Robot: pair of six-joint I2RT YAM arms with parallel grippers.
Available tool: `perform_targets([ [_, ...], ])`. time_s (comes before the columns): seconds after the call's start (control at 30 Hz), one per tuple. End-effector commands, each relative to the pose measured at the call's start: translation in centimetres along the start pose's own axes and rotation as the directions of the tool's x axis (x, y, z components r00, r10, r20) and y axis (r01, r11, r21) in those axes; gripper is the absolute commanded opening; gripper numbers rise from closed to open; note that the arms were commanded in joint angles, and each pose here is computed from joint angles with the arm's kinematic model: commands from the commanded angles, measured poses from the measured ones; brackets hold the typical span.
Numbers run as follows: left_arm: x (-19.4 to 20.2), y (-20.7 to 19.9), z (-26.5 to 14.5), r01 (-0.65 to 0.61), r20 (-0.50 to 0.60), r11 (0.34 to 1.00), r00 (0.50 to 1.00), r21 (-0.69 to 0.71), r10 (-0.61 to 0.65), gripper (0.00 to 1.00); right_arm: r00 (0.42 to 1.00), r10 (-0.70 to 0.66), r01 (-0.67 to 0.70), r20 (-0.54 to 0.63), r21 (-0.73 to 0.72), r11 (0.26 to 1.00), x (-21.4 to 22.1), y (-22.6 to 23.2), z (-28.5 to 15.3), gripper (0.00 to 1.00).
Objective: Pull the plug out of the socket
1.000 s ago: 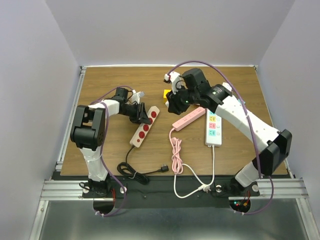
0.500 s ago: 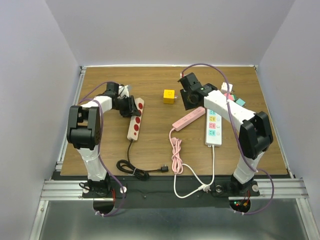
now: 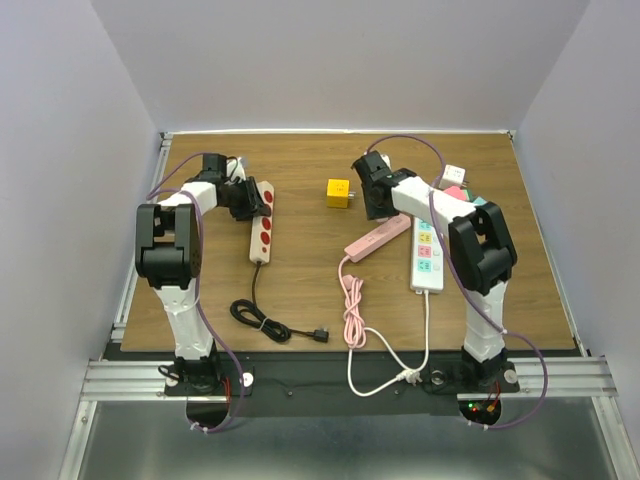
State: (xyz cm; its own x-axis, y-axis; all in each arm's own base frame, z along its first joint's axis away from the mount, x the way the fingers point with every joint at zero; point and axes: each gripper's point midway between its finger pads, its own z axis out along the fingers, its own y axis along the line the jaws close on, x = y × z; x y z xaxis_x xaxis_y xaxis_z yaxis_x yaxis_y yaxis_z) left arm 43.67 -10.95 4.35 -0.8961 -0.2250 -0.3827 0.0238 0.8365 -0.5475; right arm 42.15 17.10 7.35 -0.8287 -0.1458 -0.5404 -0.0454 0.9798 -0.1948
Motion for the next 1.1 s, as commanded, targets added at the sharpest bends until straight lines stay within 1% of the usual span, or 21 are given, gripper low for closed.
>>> perform_targets([
  [0.0, -0.1, -1.5, 0.5, 0.001, 0.003, 0.996, 1.0, 0.087, -0.001, 0.0, 0.992, 0.072, -0.068, 0.099, -0.046, 0.997, -4.3, 1.5, 0.7, 0.02],
  [0.03, -0.3, -1.8, 0.3, 0.0, 0.012, 0.995, 1.0, 0.098, -0.001, 0.0, 0.995, 0.069, -0.065, 0.079, -0.044, 0.997, -3.9, 1.9, 1.8, 0.07],
  [0.07, -0.1, -1.9, 0.2, 0.0, 0.012, 0.994, 1.0, 0.107, -0.001, 0.07, 0.993, 0.08, -0.075, 0.084, -0.061, 0.995, -4.5, 2.1, 1.9, 0.21],
  [0.1, -0.2, -2.0, 0.1, 0.002, 0.016, 0.994, 1.0, 0.107, -0.004, 0.14, 0.994, 0.08, -0.075, 0.078, -0.07, 0.995, -4.5, 2.4, 2.1, 0.28],
  [0.13, -0.3, -2.1, 0.0, 0.004, 0.021, 0.995, 1.0, 0.104, -0.006, 0.2, 0.994, 0.084, -0.079, 0.072, -0.073, 0.994, -4.5, 2.4, 2.4, 0.37],
  [0.17, -0.3, -2.2, -0.3, 0.005, 0.026, 0.995, 1.0, 0.101, -0.007, 0.32, 0.993, 0.093, -0.087, 0.073, -0.083, 0.993, -4.6, 2.6, 2.4, 0.58],
  [0.2, -0.4, -2.3, -0.5, 0.003, 0.034, 0.995, 0.999, 0.099, -0.007, 0.37, 0.992, 0.099, -0.093, 0.075, -0.084, 0.992, -4.7, 2.6, 2.2, 0.58],
  [0.23, -0.6, -2.6, -1.0, -0.005, 0.044, 0.995, 0.999, 0.102, 0.0, 0.44, 0.993, 0.098, -0.09, 0.071, -0.1, 0.991, -4.6, 2.8, 2.1, 0.69],
  [0.27, -0.6, -2.7, -1.2, 0.0, 0.046, 0.995, 0.999, 0.098, -0.005, 0.54, 0.992, 0.1, -0.091, 0.076, -0.11, 0.99, -4.8, 2.8, 1.5, 0.75],
  [0.3, -0.6, -2.8, -1.4, -0.002, 0.05, 0.995, 0.999, 0.101, -0.003, 0.59, 0.991, 0.103, -0.093, 0.082, -0.117, 0.989, -5.0, 2.8, 1.2, 0.9],
  [0.33, -0.7, -3.3, -1.9, -0.008, 0.058, 0.994, 0.998, 0.108, 0.002, 0.68, 0.992, 0.1, -0.09, 0.082, -0.123, 0.988, -5.0, 2.7, 1.0, 0.99],
  [0.37, -0.8, -3.5, -2.2, -0.009, 0.061, 0.993, 0.998, 0.114, 0.002, 0.72, 0.99, 0.104, -0.091, 0.092, -0.131, 0.987, -5.3, 2.7, 0.5, 1.0],
  [0.4, -0.7, -4.0, -2.6, -0.012, 0.06, 0.991, 0.998, 0.13, 0.004, 0.88, 0.988, 0.112, -0.095, 0.111, -0.143, 0.985, -5.8, 2.4, -0.6, 1.0],
  [0.43, -0.7, -4.3, -3.0, -0.015, 0.061, 0.99, 0.998, 0.14, 0.007, 0.91, 0.985, 0.118, -0.097, 0.124, -0.166, 0.981, -6.3, 2.5, -1.6, 1.0],
  [0.47, -1.1, -5.1, -3.9, -0.034, 0.081, 0.987, 0.997, 0.154, 0.022, 0.91, 0.983, 0.123, -0.098, 0.135, -0.182, 0.978, -6.6, 2.4, -2.4, 1.0],
  [0.5, -1.5, -6.1, -5.0, -0.052, 0.099, 0.984, 0.994, 0.17, 0.036, 0.91, 0.975, 0.145, -0.106, 0.167, -0.223, 0.969, -7.5, 2.2, -4.6, 1.0],
  [0.6, -2.0, -7.6, -6.9, -0.082, 0.122, 0.977, 0.991, 0.196, 0.058, 0.92, 0.96, 0.179, -0.109, 0.216, -0.299, 0.948, -8.4, 2.1, -8.3, 1.0],
  [0.67, -2.5, -9.3, -8.9, -0.116, 0.158, 0.967, 0.984, 0.225, 0.082, 0.92, 0.945, 0.21, -0.117, 0.249, -0.344, 0.932, -8.6, 1.3, -11.4, 1.0],
  [0.83, -2.7, -12.6, -12.9, -0.198, 0.237, 0.936, 0.963, 0.29, 0.13, 0.95, 0.922, 0.262, -0.153, 0.286, -0.353, 0.923, -6.9, -1.1, -15.1, 1.0],
  [0.93, -2.5, -13.9, -14.4, -0.233, 0.271, 0.922, 0.951, 0.31, 0.149, 0.95, 0.897, 0.313, -0.207, 0.313, -0.33, 0.921, -5.0, -3.4, -16.9, 1.0],
  [1.07, -2.4, -15.8, -17.8, -0.299, 0.367, 0.903, 0.913, 0.31, 0.176, 0.96, 0.857, 0.377, -0.275, 0.351, -0.307, 0.911, -2.5, -6.2, -19.0, 1.0],
])
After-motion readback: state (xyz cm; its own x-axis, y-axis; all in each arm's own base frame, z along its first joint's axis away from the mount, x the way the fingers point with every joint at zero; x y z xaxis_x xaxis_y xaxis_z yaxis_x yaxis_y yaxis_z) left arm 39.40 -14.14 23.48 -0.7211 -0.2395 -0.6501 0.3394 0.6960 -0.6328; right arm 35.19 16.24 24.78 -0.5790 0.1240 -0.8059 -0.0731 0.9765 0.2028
